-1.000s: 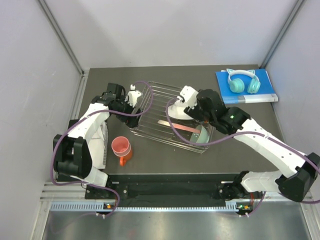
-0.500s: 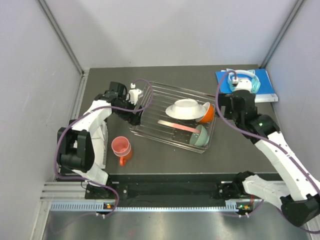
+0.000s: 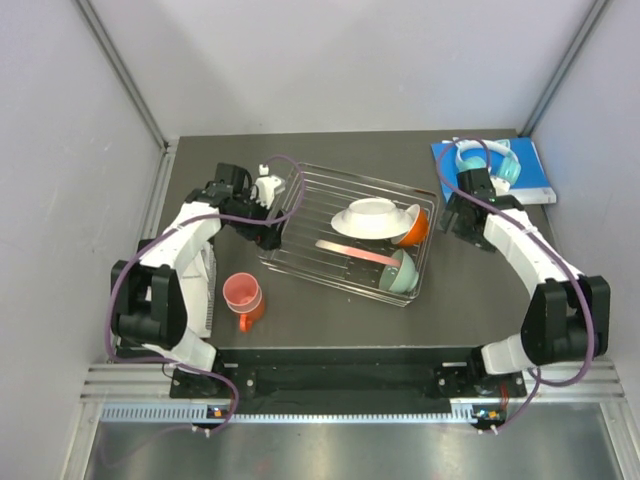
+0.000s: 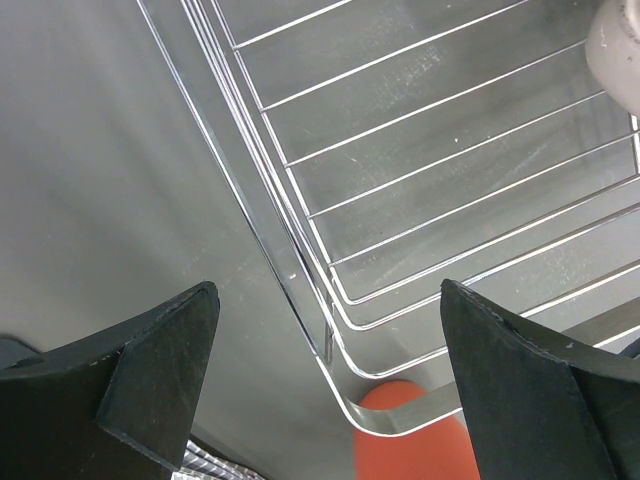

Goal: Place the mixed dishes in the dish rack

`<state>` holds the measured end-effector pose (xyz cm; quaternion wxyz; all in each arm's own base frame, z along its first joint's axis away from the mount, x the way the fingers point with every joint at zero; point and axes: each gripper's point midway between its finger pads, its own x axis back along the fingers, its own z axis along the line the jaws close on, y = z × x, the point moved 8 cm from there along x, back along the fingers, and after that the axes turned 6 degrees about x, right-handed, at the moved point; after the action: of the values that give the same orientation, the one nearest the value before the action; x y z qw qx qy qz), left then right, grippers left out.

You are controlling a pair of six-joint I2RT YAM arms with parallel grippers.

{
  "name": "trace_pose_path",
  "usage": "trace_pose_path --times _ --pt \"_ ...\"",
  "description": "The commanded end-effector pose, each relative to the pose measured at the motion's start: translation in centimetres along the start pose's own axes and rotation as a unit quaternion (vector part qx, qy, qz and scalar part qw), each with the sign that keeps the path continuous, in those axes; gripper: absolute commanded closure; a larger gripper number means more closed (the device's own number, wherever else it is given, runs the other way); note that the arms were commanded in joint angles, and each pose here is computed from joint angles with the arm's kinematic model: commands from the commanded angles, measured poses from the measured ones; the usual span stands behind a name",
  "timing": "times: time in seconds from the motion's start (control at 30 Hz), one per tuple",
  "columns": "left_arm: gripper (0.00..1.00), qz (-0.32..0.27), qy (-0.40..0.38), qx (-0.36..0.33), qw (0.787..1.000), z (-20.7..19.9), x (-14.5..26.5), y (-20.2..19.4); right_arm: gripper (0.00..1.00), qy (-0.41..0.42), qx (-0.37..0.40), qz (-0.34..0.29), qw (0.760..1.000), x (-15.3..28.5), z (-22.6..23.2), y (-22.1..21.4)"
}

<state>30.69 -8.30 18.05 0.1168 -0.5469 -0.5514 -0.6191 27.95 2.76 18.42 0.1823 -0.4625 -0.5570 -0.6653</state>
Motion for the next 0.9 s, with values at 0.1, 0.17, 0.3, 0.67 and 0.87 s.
trace_pose_path --times 0.1,0.17,0.3,0.67,0.87 --pt "0.04 -0.032 -0.007 -0.009 0.999 -0.4 0.9 0.4 0.00 0.001 -0.022 -0.022 0.999 -1.8 2.1 3.2" --pt "0.04 -0.033 -0.012 -0.008 0.999 -0.5 0.7 0.4 0.00 0.009 -0.022 -0.017 1.000 -2.5 2.7 3.6" --pt "0.05 -0.028 -0.024 0.001 0.999 -0.4 -0.2 0.2 0.00 0.015 -0.023 -0.008 1.000 -3.4 3.8 4.5" --pt "0.06 -0.002 -0.094 0.026 0.995 -1.8 -1.2 -0.7 0.00 0.047 -0.023 -0.005 0.999 -4.7 6.2 7.0" --pt "0.02 0.017 -0.124 0.011 0.992 -3.8 -1.0 -1.6 0.00 0.059 -0.014 -0.007 0.998 -5.5 7.6 8.8"
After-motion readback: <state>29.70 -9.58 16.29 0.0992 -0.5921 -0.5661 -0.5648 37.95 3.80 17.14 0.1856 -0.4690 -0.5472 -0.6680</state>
